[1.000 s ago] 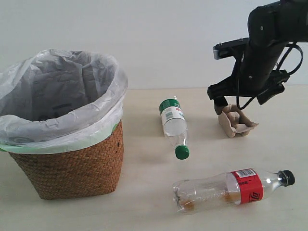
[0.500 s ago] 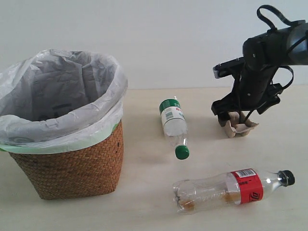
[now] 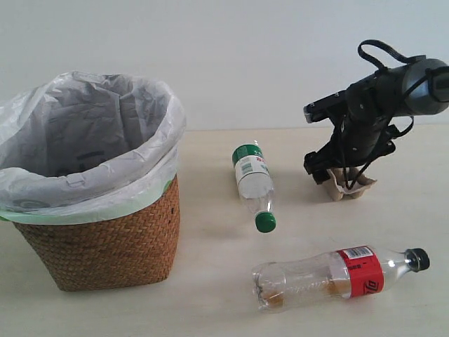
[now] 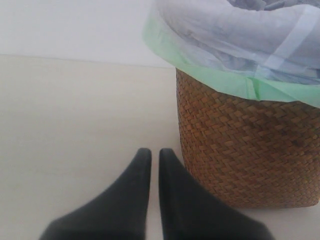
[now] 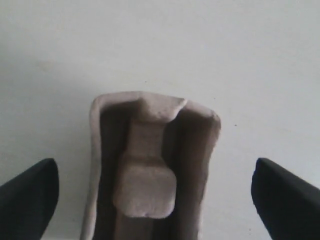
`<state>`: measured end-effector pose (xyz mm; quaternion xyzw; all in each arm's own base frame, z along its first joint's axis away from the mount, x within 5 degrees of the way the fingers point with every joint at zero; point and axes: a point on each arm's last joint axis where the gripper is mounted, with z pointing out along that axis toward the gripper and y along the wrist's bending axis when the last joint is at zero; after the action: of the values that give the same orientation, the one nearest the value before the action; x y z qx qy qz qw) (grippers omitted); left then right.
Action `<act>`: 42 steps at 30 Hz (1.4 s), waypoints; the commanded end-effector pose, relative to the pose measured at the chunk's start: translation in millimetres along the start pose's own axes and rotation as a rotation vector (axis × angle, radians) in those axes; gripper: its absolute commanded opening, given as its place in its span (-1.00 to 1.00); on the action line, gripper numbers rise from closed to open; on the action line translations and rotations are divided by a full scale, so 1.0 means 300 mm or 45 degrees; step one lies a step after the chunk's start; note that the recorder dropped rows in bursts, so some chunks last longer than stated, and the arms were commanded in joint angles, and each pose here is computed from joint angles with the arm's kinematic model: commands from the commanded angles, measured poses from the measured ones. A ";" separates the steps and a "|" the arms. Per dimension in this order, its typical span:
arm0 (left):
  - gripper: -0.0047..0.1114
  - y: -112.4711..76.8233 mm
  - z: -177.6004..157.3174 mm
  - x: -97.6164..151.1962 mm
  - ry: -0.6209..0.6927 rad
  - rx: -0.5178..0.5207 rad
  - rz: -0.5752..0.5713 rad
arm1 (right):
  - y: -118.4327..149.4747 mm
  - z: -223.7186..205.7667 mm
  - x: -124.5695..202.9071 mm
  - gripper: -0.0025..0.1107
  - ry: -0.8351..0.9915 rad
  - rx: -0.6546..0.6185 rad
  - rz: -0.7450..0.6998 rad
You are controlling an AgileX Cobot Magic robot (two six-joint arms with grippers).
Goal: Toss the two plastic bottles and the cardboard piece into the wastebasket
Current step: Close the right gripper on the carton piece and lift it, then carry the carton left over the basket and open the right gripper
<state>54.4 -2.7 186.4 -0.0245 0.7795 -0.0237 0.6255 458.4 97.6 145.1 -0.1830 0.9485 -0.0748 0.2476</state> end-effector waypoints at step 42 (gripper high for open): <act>-0.82 0.001 0.000 0.002 -0.003 -0.005 -0.010 | -0.258 -0.675 -0.067 -0.93 -0.287 0.607 0.134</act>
<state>54.4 -2.7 186.4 -0.0245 0.7795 -0.0237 0.6255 397.5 47.9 349.2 -0.0856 0.8772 -0.2486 0.4018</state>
